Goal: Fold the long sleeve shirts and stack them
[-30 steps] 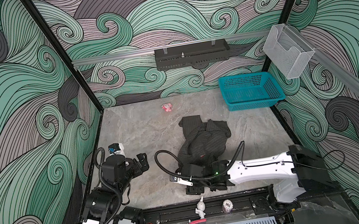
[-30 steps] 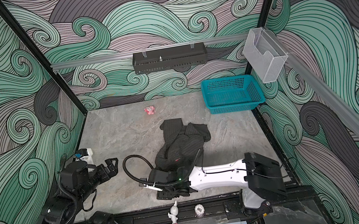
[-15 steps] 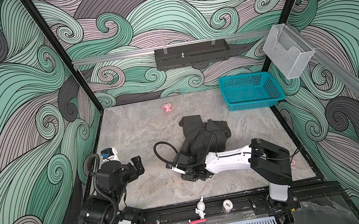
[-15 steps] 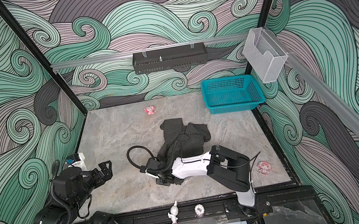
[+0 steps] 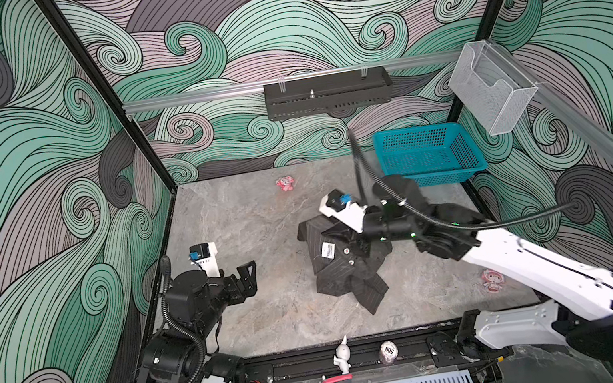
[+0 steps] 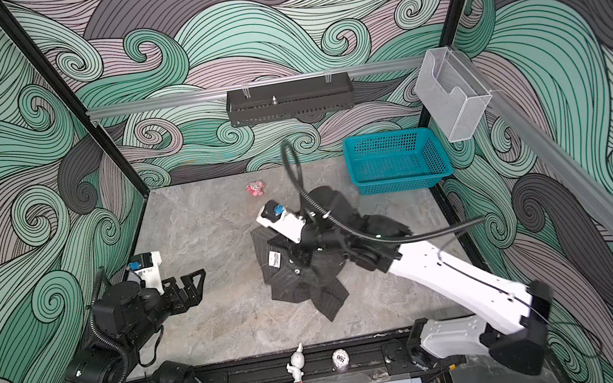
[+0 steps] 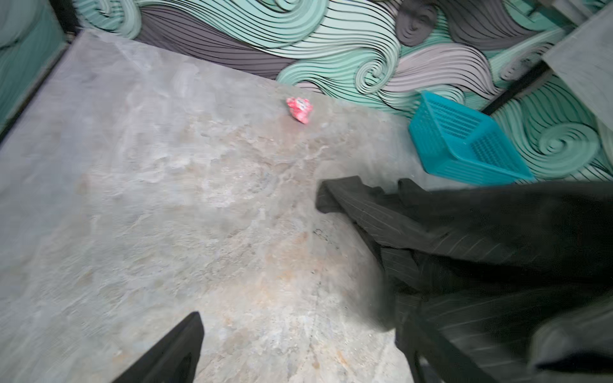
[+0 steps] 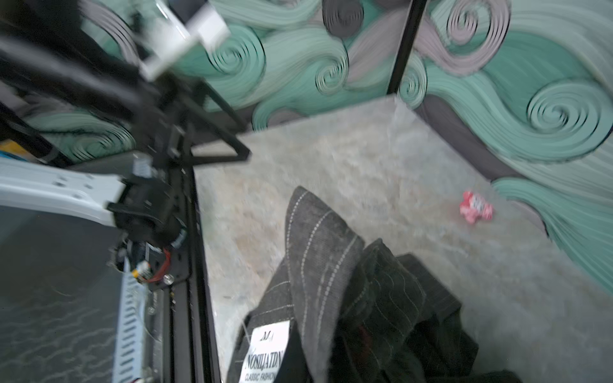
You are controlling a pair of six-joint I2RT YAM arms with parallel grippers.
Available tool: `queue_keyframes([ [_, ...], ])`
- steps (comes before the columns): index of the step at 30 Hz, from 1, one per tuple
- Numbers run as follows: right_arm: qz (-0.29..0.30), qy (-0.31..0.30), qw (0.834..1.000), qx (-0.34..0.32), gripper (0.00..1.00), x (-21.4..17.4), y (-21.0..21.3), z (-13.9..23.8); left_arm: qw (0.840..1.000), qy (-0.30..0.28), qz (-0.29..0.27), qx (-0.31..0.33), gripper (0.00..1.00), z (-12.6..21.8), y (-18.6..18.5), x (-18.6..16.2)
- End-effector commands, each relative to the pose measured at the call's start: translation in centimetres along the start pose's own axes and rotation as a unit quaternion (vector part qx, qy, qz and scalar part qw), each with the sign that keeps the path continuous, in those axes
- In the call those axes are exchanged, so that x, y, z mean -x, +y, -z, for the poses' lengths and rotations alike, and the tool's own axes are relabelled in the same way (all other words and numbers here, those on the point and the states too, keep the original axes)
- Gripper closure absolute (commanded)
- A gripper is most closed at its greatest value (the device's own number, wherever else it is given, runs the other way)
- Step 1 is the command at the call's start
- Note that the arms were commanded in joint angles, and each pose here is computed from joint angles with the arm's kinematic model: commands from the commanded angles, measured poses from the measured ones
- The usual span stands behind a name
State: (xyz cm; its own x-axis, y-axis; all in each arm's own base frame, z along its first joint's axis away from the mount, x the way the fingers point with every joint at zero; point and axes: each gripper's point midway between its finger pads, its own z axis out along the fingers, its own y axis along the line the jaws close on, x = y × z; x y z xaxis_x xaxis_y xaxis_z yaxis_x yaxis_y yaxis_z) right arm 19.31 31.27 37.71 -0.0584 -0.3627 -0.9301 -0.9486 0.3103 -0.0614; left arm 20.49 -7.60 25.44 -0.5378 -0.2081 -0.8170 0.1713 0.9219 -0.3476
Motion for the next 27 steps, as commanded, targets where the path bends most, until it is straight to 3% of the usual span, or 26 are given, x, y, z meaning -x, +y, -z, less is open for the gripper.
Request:
queue_keyframes([
  [1, -0.008, -0.015, 0.994, 0.112, 1.0, 1.0, 3.4, 2.7, 0.984, -0.077, -0.08, -0.14, 0.07, 1.1, -5.2, 2.7],
  [6, -0.02, -0.081, 0.987, 0.136, 1.0, 4.6, 2.8, 5.3, 0.952, -0.124, -0.155, -0.234, 0.04, 2.0, -8.6, 3.0],
  [12, -0.037, -0.129, 0.977, 0.168, 1.0, 6.5, 2.0, 6.3, 0.924, -0.121, -0.164, -0.322, 0.01, 1.7, -11.1, 1.7],
  [20, -0.051, -0.147, 0.968, 0.197, 1.0, 7.0, 1.5, 5.7, 0.917, -0.102, -0.146, -0.357, 0.01, -0.2, -13.1, 1.2],
  [27, -0.06, -0.149, 0.965, 0.208, 1.0, 7.1, 0.9, 5.0, 0.926, -0.052, -0.151, -0.342, 0.01, -3.6, -15.4, 0.6],
])
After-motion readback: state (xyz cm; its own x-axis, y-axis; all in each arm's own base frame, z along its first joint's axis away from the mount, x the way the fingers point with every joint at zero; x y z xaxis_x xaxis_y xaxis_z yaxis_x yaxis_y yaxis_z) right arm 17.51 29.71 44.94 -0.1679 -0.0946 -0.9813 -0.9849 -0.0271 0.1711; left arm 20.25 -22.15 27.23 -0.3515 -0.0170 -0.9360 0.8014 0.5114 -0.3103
